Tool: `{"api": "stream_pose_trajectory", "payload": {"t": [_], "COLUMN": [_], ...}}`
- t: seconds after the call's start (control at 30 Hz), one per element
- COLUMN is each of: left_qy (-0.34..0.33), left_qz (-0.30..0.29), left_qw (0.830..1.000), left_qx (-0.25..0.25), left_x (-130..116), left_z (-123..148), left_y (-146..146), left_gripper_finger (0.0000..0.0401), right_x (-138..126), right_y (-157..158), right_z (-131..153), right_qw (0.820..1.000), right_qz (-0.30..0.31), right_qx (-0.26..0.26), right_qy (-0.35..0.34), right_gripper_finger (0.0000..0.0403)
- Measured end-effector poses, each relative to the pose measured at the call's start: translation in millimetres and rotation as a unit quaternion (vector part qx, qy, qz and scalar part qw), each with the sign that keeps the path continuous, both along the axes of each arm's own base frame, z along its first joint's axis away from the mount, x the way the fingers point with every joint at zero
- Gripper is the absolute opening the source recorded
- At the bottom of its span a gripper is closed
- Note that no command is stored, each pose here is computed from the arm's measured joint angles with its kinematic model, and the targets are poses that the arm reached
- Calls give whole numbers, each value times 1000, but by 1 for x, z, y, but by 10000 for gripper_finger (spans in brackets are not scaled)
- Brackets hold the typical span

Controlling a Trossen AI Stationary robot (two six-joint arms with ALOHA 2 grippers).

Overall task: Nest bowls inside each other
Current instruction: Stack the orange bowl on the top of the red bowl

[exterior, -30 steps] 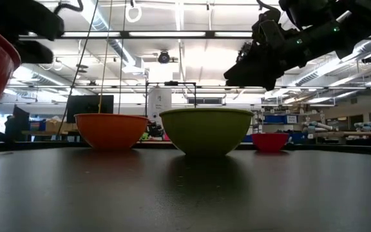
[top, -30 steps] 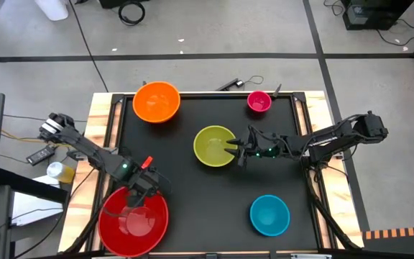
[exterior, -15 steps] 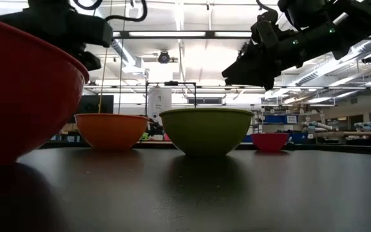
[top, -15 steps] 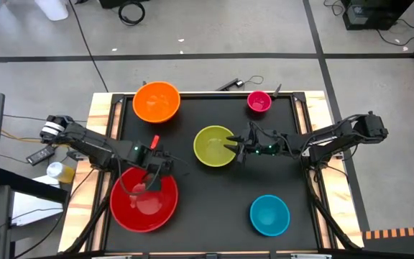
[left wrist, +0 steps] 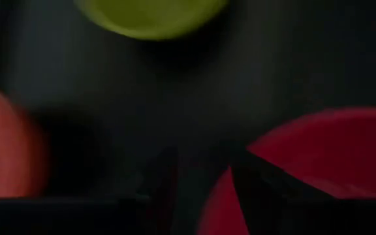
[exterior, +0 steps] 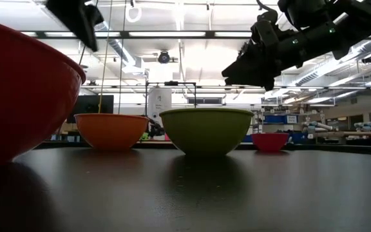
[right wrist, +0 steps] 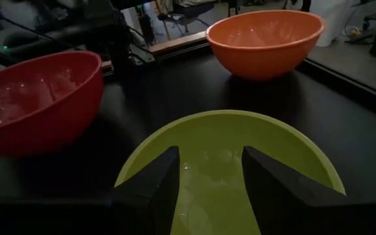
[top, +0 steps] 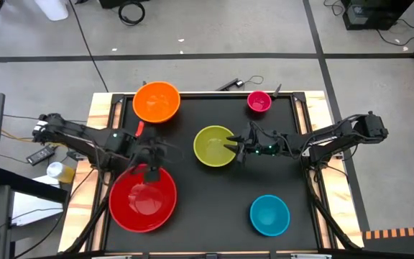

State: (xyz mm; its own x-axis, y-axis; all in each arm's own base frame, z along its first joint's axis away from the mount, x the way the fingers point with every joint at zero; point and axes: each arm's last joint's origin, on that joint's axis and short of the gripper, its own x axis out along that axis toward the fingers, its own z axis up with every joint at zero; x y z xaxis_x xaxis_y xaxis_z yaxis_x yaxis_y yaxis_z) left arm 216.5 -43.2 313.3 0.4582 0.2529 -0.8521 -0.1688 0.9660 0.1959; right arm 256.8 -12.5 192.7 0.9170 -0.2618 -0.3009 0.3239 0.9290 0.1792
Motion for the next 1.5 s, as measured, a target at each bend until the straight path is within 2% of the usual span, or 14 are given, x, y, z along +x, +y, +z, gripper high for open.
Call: {"api": "stream_pose_trajectory", "payload": {"t": [0.1,0.3,0.53,0.7,0.9,1.17,1.33,1.5], "left_qy": [12,60,89,97,81,105,102,109], "left_qz": [31,83,131,162,151,136,123,113], "left_qw": [997,988,978,972,979,978,979,978], "left_qx": [63,112,138,142,108,115,130,141], "left_x": [0,3,-5,-14,-21,-31,-35,-35], "left_z": [-4,-40,-72,-78,-91,-110,-123,-124], "left_y": [13,58,113,143,160,165,169,169], "left_gripper_finger": [146,187,248,254,233,188,130,47], "right_x": [0,1,4,5,4,5,5,5], "right_y": [0,-1,-1,-1,-1,-1,-1,-1], "right_z": [0,-4,-14,-20,-20,-19,-19,-19], "right_qw": [1000,1000,999,999,999,999,999,999], "right_qz": [-6,-14,-14,-14,-13,-9,-9,-8], "right_qx": [7,6,5,4,1,-9,-10,-10], "right_qy": [-4,8,32,47,50,48,48,48], "right_gripper_finger": [172,172,172,172,172,172,171,171]}}
